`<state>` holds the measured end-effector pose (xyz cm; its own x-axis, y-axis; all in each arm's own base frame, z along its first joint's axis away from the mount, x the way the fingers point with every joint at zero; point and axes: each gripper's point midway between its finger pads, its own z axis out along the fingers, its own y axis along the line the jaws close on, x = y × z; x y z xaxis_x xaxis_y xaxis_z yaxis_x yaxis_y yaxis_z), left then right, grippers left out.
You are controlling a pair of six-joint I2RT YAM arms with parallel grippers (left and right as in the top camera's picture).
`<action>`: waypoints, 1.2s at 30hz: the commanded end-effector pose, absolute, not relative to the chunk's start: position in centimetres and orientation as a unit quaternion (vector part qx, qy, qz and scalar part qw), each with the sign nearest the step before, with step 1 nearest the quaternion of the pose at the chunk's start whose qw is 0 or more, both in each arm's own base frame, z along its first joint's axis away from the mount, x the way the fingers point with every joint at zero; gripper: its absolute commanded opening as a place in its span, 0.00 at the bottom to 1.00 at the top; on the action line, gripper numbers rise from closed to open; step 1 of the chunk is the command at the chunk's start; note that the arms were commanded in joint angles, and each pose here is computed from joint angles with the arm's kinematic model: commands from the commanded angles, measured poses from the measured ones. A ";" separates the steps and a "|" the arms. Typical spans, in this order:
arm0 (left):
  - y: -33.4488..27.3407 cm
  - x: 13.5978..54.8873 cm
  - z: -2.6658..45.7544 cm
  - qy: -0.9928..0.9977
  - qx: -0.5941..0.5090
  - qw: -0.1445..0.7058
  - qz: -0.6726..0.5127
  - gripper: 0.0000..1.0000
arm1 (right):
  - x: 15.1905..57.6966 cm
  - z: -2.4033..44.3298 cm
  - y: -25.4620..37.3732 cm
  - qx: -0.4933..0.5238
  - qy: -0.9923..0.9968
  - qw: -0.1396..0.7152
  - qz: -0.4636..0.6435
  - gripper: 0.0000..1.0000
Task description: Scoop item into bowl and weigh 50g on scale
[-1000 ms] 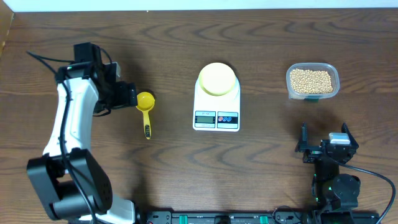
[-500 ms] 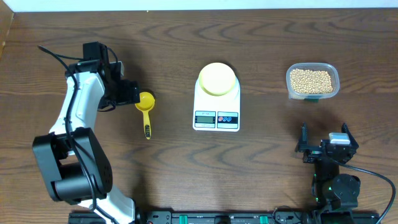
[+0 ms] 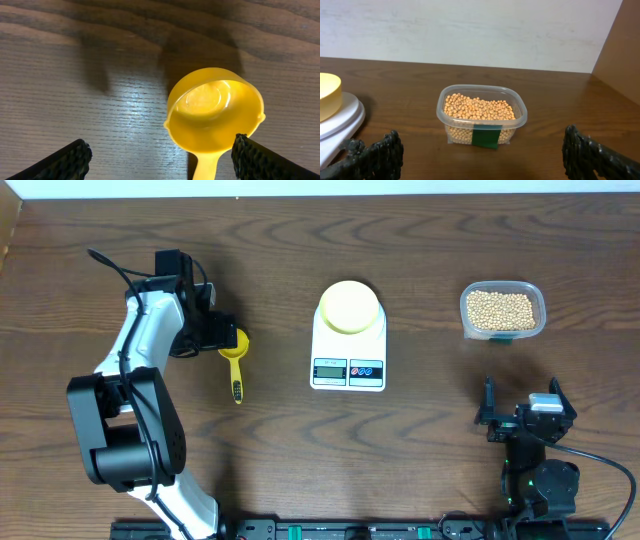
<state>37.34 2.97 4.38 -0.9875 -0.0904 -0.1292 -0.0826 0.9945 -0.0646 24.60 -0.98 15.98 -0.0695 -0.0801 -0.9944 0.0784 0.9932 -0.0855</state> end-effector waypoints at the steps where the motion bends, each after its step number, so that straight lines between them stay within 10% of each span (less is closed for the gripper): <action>1: 3.7 37.9 4.7 0.996 -0.046 0.072 -0.017 0.92 | 24.6 16.0 -0.9 0.003 0.728 0.683 -0.053 0.99; 36: 3.6 37.7 4.3 0.996 -0.045 0.070 -0.017 0.92 | 24.6 16.0 -0.9 0.003 0.728 0.683 -0.053 0.99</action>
